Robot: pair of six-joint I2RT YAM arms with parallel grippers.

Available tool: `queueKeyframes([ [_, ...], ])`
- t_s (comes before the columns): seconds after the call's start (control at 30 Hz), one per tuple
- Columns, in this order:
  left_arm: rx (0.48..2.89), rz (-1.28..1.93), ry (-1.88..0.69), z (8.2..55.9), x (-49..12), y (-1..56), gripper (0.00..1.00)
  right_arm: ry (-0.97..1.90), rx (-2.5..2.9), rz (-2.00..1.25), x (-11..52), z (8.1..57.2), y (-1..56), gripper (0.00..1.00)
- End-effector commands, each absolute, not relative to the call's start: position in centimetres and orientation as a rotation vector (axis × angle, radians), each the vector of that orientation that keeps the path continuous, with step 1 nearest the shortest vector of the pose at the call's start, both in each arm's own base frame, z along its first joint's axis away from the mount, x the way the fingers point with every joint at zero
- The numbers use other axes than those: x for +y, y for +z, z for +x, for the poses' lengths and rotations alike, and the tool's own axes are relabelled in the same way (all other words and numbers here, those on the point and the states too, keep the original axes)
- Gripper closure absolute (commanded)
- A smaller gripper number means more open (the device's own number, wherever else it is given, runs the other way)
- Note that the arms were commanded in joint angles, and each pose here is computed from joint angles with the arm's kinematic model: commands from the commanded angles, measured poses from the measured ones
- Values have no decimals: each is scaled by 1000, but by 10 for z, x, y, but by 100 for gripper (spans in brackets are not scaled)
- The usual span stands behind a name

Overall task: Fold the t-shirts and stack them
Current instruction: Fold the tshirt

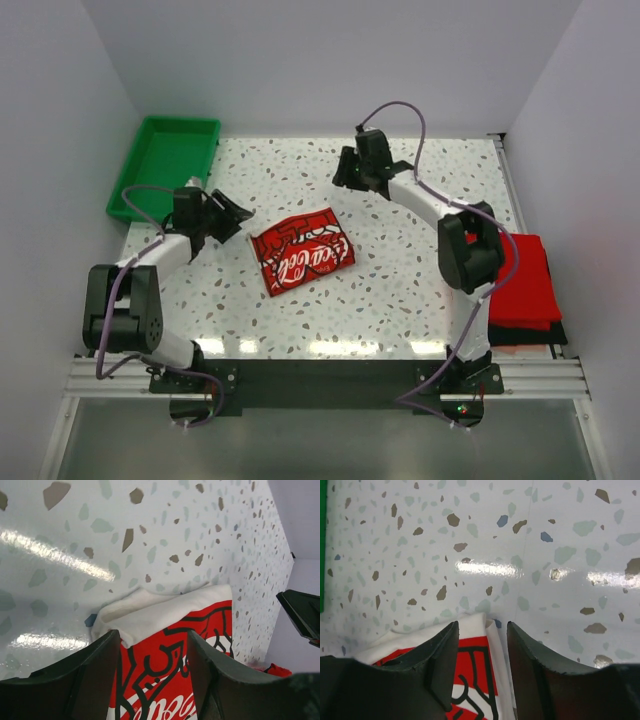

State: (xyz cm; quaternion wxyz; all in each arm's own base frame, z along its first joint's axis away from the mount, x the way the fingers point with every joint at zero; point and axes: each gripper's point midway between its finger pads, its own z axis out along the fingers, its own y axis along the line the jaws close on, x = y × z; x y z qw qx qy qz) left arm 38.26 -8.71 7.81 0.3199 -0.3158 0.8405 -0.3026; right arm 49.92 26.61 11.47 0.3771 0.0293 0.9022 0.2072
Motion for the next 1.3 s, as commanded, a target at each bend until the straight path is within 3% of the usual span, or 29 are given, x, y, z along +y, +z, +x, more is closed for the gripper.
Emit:
queueKeyframes([
  [0.0, 2112, -699, -741, 394, -78, 125, 39, 575, 2203, 64, 256, 479, 182, 53],
  [0.23, 2118, -568, -753, 378, -102, 152, 47, 680, 2244, 89, 247, 408, 162, 54],
  [0.47, 2168, -432, -828, 367, -163, 153, 51, 762, 2251, 29, 273, 361, 156, 55],
  [0.8, 2252, -354, -899, 370, -214, 115, 58, 753, 2318, 38, 280, 347, 119, 56],
  [1.27, 2309, -404, -792, 396, -212, 78, 59, 749, 2378, 35, 291, 357, 78, 57],
])
